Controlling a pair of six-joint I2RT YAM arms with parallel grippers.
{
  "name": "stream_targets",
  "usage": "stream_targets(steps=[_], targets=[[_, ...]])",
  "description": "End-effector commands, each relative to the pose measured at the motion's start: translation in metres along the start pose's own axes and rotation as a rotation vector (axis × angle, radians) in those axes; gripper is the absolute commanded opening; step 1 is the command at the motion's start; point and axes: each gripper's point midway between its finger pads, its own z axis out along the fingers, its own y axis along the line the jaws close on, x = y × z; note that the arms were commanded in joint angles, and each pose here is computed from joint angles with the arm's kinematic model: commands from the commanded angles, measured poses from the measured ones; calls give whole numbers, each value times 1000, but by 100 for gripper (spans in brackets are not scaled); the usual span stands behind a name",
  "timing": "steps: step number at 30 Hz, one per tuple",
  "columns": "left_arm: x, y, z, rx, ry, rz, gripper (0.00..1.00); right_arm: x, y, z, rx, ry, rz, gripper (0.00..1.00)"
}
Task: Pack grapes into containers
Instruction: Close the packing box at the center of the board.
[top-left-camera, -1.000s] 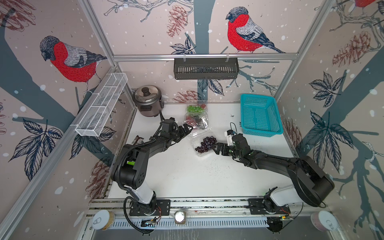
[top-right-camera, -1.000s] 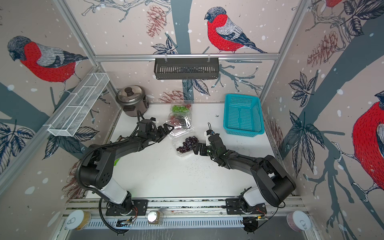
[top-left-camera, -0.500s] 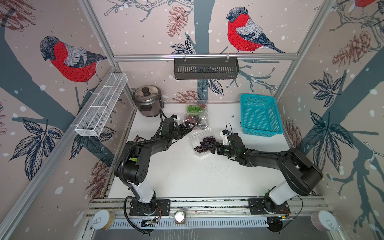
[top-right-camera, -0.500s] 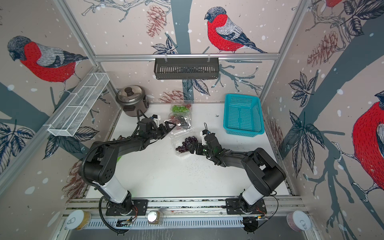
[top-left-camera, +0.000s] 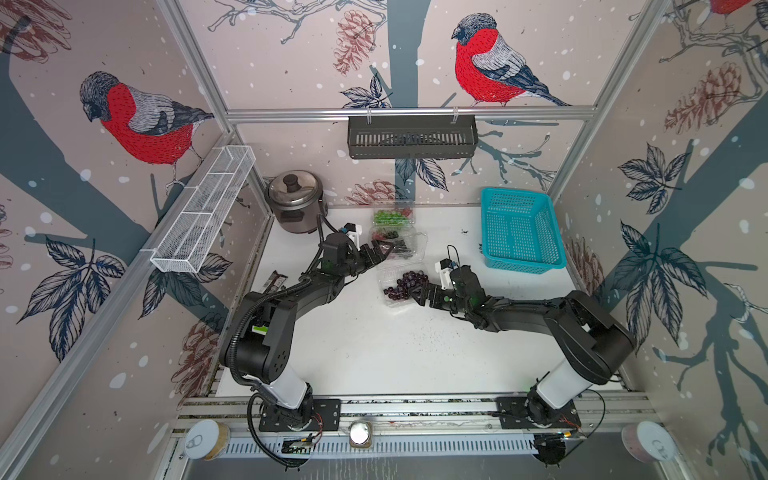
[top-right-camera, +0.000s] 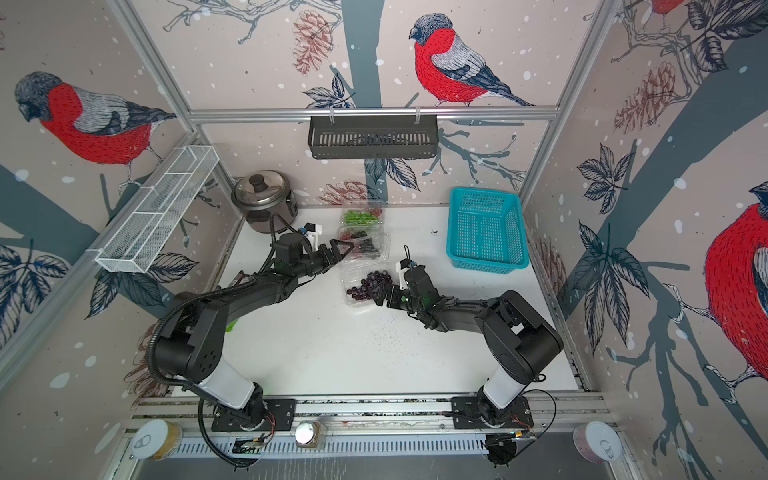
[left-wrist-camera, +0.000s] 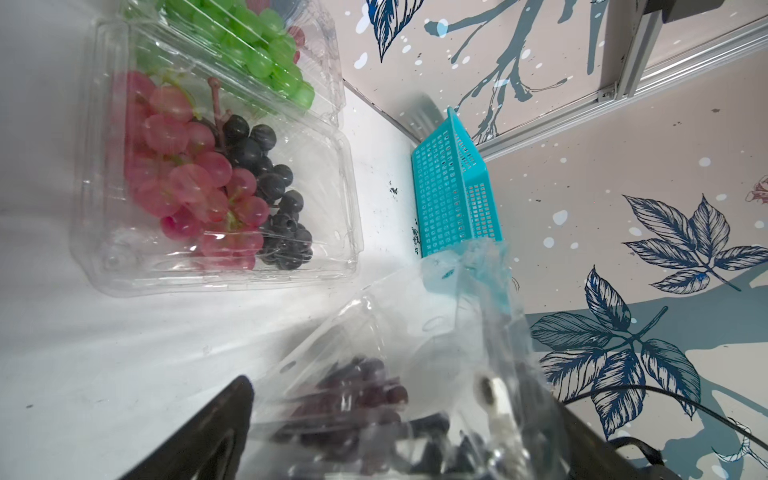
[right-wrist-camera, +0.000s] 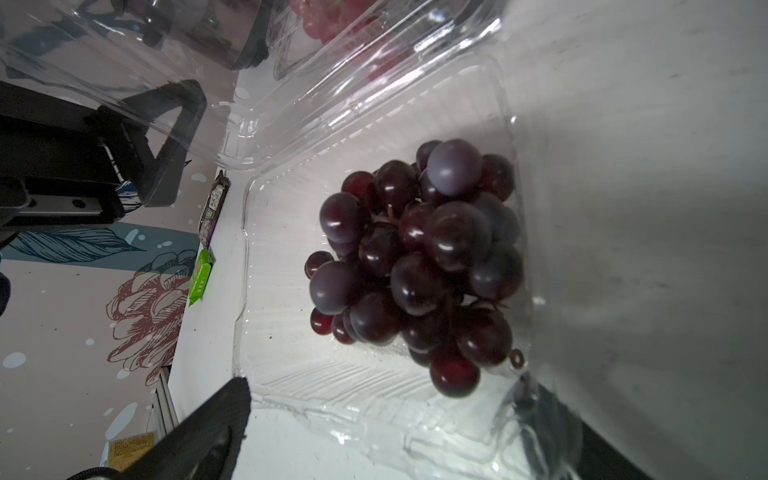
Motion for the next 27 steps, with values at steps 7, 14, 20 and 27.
stream_targets(steps=[7, 14, 20, 27], targets=[[1, -2, -3, -3, 0, 23, 97, -20, 5, 2, -20, -47, -13, 100], [4, -3, -6, -10, 0, 25, 97, -22, 2, -1, -19, -51, -11, 100], [14, -7, 2, -7, 23, 30, 97, -24, -2, -12, -20, -63, -11, 100], [18, -17, 11, 8, 34, 35, 97, -24, -13, -28, -1, -80, -6, 100]])
